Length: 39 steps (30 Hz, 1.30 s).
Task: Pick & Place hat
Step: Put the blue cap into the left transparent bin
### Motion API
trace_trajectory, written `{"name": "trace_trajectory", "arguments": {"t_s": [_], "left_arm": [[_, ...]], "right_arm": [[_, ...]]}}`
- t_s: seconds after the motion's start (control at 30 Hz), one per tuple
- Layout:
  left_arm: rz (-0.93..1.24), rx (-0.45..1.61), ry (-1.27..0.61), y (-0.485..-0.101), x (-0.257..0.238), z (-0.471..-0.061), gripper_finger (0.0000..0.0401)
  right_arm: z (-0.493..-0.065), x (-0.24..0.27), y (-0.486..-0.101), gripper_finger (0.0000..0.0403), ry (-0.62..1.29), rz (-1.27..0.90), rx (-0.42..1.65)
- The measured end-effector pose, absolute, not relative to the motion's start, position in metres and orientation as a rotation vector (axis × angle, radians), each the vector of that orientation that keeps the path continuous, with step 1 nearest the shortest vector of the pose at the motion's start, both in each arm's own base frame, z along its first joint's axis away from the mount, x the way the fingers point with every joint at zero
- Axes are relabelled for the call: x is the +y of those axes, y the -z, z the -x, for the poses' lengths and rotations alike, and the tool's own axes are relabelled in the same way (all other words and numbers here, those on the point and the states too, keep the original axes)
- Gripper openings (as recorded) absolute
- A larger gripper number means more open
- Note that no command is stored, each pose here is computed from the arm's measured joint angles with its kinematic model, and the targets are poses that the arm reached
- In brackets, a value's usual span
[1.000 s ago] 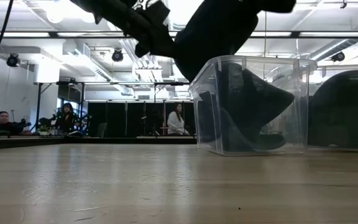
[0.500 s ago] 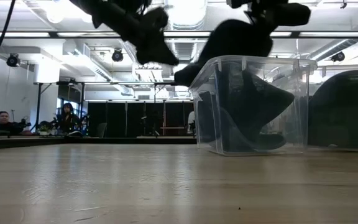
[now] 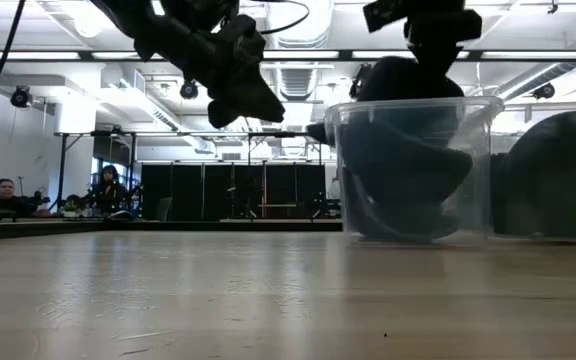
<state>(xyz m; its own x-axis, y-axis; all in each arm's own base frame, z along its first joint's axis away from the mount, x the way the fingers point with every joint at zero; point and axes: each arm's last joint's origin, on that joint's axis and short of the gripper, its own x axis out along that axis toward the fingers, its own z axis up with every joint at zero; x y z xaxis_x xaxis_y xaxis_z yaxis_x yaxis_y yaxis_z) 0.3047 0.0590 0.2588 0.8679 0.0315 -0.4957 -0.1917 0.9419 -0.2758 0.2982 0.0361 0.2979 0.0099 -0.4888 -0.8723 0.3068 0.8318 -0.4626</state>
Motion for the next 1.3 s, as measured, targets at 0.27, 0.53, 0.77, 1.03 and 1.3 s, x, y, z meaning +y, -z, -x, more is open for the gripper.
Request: {"name": "trace_trajectory", "arguments": {"t_s": [0.27, 0.53, 0.77, 1.03, 1.3], "left_arm": [[0.292, 0.493, -0.108, -0.258, 0.059, -0.305, 0.0073], [0.318, 0.619, -0.119, -0.249, 0.054, -0.298, 0.0073], [0.304, 0.638, -0.134, -0.262, 0.052, -0.281, 0.0073], [0.235, 0.553, -0.224, -0.291, 0.050, -0.255, 0.0073], [0.197, 0.522, -0.278, -0.310, 0.047, -0.229, 0.0073]], "right_arm": [[-0.321, 0.045, -0.288, 0.0013, 0.339, -0.013, 1.323], [-0.342, 0.032, -0.293, 0.0013, 0.275, 0.000, 1.150], [-0.356, 0.016, -0.290, 0.0013, 0.288, 0.005, 1.092], [-0.360, 0.013, -0.290, 0.0013, 0.233, 0.106, 1.116], [-0.345, 0.010, -0.329, 0.0013, 0.432, 0.443, 1.168]]}}
